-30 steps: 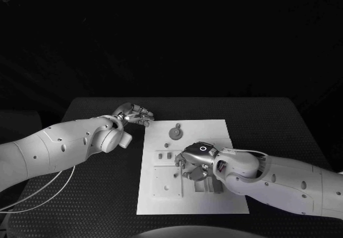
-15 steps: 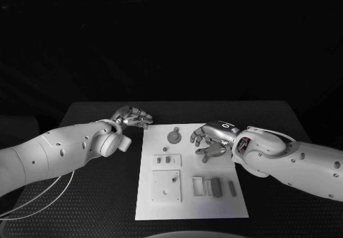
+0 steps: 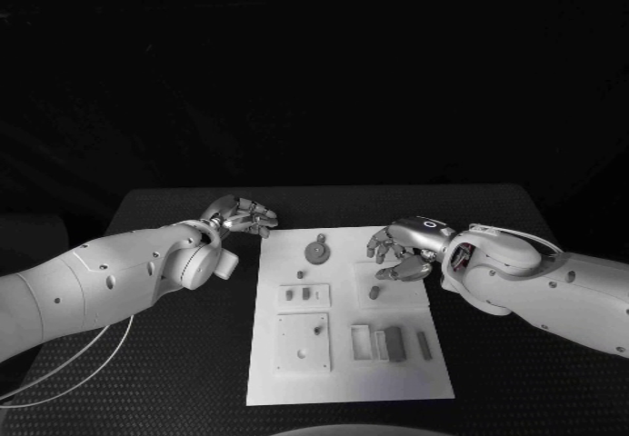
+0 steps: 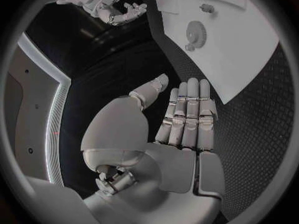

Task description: Assemble the parts on the task board

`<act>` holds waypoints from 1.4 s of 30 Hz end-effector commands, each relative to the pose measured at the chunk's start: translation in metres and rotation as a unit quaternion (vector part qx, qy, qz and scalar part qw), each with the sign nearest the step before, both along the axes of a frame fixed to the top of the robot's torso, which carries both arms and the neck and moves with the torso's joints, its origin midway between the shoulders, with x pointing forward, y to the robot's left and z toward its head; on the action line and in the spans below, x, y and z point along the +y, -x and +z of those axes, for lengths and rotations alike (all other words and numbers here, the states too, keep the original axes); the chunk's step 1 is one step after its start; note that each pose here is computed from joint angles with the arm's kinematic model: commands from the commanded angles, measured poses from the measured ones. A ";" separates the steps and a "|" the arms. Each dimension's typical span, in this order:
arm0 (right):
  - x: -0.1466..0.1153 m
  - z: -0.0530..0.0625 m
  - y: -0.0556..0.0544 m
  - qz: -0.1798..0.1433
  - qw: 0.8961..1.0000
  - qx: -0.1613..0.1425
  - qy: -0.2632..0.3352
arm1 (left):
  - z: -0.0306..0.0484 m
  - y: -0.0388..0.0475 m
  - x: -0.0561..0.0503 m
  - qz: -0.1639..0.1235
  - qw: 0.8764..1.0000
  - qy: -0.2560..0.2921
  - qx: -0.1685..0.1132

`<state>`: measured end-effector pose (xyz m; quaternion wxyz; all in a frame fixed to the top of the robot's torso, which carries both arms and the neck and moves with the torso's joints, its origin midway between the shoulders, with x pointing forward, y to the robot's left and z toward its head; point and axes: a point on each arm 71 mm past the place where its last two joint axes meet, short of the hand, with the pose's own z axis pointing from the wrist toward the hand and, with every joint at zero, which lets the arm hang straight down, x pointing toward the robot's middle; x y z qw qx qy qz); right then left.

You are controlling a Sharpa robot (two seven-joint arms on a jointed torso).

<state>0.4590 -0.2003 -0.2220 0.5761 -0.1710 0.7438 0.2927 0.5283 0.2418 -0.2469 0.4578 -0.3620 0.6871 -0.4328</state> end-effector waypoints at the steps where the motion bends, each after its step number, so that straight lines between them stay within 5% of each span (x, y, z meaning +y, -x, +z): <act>1: 0.001 -0.009 0.004 0.022 0.998 0.004 0.053 | 0.0025 -0.0006 -0.002 -0.003 1.000 0.007 -0.007; 20: 0.004 -0.043 0.018 0.032 0.995 0.026 0.090 | 0.0023 -0.0011 0.000 0.006 1.000 0.015 -0.004; 42: 0.019 -0.048 0.019 0.042 0.996 0.015 0.083 | 0.0024 -0.0007 0.002 0.006 1.000 0.017 -0.004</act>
